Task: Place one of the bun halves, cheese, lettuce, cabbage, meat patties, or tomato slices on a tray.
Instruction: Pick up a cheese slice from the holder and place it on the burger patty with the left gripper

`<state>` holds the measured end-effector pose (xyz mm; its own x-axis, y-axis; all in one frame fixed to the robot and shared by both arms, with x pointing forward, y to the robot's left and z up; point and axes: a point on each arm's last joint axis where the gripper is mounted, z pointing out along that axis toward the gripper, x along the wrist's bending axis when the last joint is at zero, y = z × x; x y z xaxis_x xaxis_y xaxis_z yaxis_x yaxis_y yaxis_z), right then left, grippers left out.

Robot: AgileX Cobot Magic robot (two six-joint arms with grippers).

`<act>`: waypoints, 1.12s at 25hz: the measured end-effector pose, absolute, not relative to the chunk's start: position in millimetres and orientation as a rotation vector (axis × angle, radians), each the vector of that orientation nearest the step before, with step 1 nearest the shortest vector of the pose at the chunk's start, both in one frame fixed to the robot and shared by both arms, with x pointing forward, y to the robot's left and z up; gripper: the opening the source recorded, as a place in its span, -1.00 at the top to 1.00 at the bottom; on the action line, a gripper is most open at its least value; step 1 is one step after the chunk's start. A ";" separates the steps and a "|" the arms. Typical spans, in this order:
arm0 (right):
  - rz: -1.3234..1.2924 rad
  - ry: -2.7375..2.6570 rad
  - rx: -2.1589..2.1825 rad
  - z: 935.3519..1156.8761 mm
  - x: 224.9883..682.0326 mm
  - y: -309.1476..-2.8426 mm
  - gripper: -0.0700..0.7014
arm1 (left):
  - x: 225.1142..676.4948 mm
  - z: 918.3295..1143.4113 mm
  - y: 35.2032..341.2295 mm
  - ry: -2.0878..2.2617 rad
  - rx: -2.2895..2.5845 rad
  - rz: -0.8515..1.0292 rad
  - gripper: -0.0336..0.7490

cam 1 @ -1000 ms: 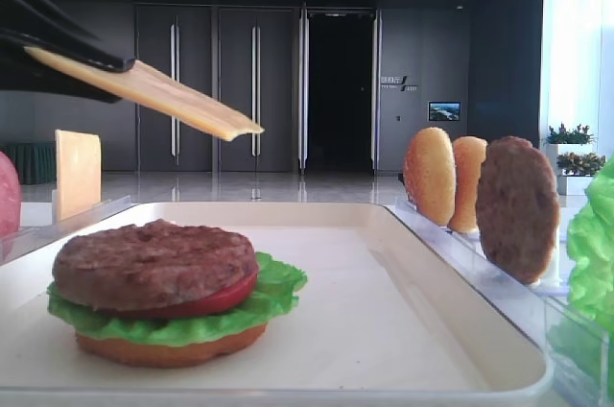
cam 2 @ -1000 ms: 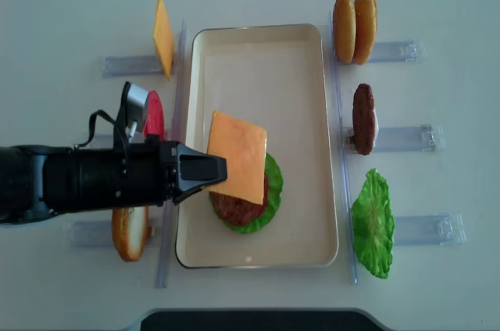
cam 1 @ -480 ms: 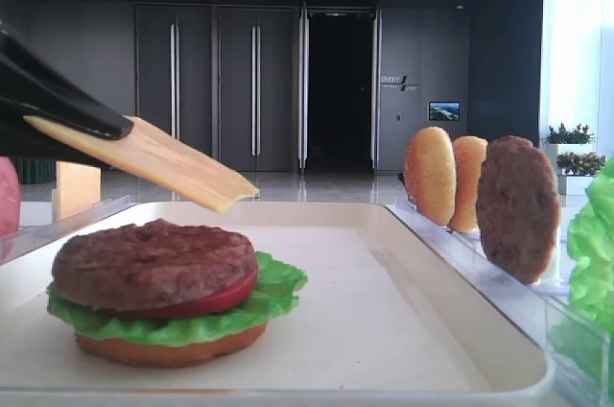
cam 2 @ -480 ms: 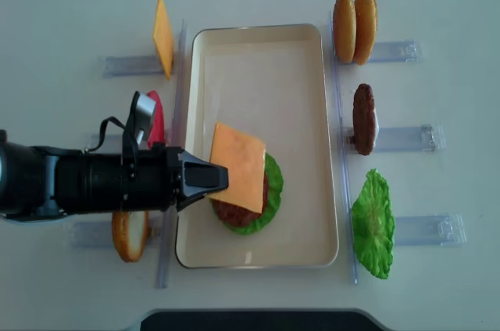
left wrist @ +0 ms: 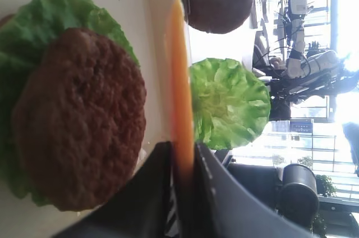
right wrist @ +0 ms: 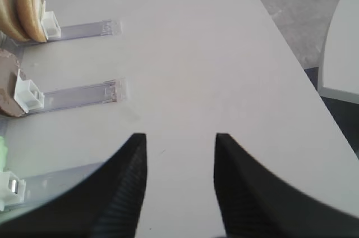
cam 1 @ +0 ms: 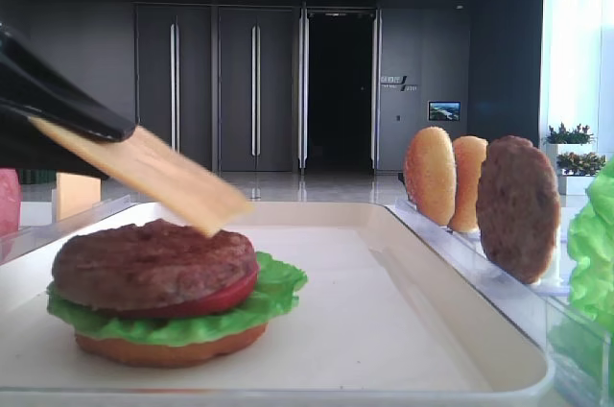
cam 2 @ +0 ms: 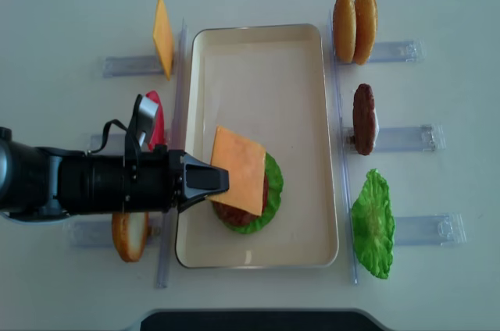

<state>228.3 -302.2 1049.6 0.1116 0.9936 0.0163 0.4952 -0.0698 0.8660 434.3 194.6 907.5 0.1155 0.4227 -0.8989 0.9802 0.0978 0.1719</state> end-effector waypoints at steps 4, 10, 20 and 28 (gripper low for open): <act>0.869 1.474 1.665 1049.6 228.3 -302.2 0.09 | 434.7 907.7 194.6 1.457 1.471 -0.766 0.13; 0.869 1.474 1.665 1049.6 228.3 -302.2 0.09 | 434.7 907.7 194.6 1.461 1.468 -0.769 -0.15; 0.869 1.474 1.665 1049.6 228.3 -302.2 0.09 | 458.7 922.2 191.0 1.487 1.394 -0.798 -0.23; 0.869 1.474 1.665 1049.6 228.3 -302.2 0.09 | 456.9 921.2 191.1 1.542 1.431 -0.867 -0.24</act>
